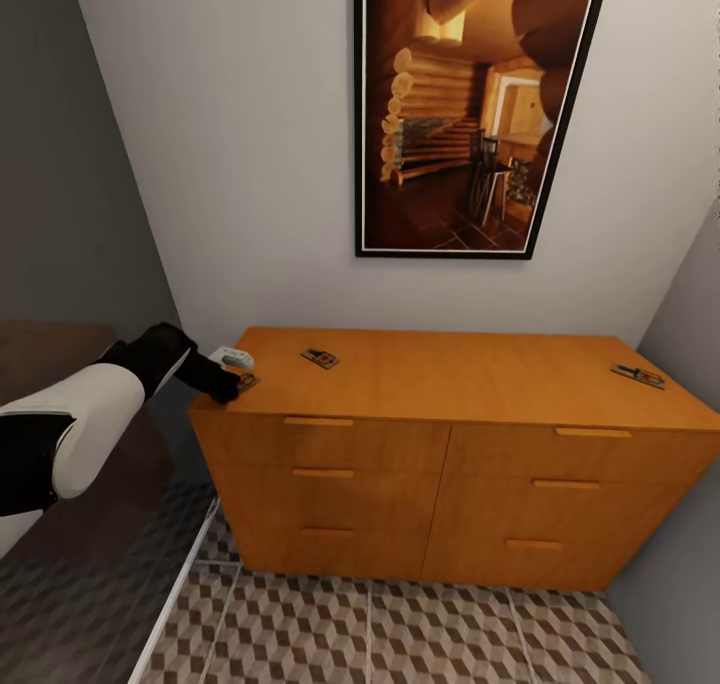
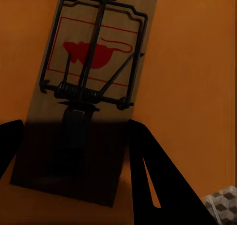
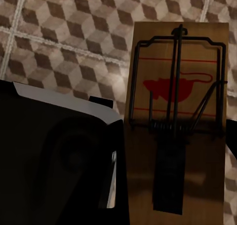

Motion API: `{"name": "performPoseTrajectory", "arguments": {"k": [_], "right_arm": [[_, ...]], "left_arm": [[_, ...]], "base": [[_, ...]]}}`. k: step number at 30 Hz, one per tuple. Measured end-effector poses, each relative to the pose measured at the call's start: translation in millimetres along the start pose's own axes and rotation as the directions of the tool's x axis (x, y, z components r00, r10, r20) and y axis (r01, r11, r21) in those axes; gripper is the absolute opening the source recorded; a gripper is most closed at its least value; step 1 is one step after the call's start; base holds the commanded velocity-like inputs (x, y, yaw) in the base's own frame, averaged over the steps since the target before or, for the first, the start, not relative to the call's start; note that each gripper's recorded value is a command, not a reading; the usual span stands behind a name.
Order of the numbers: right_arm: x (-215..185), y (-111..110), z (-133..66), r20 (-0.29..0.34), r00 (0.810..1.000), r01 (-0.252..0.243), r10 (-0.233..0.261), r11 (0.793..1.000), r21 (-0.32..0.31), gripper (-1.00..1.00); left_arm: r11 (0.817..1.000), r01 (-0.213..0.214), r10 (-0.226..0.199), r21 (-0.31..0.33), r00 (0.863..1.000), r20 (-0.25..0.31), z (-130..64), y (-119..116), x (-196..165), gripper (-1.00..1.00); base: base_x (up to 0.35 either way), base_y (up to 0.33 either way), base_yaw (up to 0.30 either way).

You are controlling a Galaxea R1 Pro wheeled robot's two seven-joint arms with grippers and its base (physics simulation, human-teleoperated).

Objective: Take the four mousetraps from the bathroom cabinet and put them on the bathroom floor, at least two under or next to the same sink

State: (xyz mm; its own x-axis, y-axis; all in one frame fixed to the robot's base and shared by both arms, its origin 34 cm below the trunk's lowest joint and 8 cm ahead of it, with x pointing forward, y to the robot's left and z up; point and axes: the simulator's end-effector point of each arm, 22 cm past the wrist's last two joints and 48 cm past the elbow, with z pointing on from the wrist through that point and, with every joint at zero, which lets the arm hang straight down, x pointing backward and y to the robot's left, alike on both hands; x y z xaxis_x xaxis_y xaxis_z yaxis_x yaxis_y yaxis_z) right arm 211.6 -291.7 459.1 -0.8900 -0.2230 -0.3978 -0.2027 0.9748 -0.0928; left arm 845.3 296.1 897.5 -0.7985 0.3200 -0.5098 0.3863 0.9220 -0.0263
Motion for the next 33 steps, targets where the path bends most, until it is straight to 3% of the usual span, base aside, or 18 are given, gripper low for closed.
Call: {"name": "performPoseTrajectory", "arguments": {"k": [13, 33], "right_arm": [[-7.8, -1.8, 1.8, 0.021, 1.0, 0.0, 0.0, 1.0, 0.005, -1.0], [-19.1, -4.3, 3.9, 0.052, 0.999, 0.0, 0.0, 1.0, 0.012, -1.0]], "left_arm": [[1.0, -0.004, 0.004, -0.01, 1.0, -0.02, -6.4, -0.1, 8.9, -1.0], [1.0, -0.01, 0.01, -0.019, 1.0, 0.011, -27.5, -2.2, -0.4, -1.0]], "base": [[-0.014, 0.0, 0.0], [-0.056, 0.0, 0.0]]}}
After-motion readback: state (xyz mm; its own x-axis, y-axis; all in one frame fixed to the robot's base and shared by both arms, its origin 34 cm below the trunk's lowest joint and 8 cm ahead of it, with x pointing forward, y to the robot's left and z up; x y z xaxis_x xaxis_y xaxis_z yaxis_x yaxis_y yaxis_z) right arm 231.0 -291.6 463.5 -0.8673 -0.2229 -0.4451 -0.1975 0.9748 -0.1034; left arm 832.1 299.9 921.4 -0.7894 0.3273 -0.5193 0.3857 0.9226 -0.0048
